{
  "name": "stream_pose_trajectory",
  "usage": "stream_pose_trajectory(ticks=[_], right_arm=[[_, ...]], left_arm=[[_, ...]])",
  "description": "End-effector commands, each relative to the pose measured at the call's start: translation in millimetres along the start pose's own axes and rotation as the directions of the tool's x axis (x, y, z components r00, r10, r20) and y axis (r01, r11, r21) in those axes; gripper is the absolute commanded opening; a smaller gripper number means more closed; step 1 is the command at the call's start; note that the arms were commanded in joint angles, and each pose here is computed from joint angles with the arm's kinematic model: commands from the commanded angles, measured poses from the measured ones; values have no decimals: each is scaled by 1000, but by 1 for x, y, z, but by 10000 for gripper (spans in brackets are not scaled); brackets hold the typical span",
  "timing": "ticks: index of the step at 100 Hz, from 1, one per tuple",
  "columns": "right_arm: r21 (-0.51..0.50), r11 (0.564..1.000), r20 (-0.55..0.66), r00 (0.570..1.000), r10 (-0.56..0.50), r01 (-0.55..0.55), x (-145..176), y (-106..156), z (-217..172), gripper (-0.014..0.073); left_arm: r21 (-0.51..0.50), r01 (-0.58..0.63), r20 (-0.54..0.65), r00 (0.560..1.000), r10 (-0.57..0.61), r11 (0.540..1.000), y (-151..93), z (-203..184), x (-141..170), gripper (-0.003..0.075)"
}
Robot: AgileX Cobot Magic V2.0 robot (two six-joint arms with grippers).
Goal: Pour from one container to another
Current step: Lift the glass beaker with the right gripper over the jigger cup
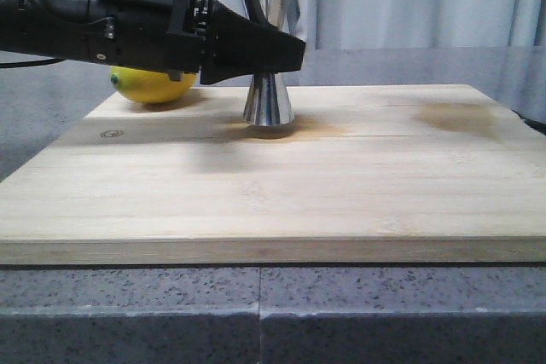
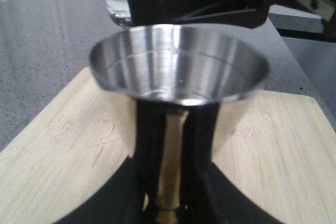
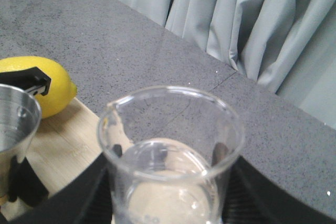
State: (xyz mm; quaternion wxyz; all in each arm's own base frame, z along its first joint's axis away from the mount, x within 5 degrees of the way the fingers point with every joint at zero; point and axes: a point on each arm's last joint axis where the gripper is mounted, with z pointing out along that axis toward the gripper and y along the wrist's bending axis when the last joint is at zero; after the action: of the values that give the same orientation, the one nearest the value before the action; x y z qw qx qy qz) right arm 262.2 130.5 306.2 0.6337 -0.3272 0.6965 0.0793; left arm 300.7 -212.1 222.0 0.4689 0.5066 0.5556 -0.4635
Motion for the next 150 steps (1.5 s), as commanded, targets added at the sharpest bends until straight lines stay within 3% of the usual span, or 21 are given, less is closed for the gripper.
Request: stream_pose_trajectory(ticks=[1,63,117,150], right_arm=[[0,1000,115,993,-29,30,-27,-6,-5,259],[-85,959,143,956,-257,270,-46,4,-4,259],[-115,916,120,921,-371,384,-46,8,10,259],[-104,869,125,873,-471,484,-51,6,11,259]], left_arm=[[33,-37,148,988,32,999,-7,-1,-32,82],[33,-37,148,988,32,999,-7,-1,-32,83],[33,-37,148,988,32,999,-7,-1,-32,83],[33,-37,148,988,32,999,-7,-1,-32,83]])
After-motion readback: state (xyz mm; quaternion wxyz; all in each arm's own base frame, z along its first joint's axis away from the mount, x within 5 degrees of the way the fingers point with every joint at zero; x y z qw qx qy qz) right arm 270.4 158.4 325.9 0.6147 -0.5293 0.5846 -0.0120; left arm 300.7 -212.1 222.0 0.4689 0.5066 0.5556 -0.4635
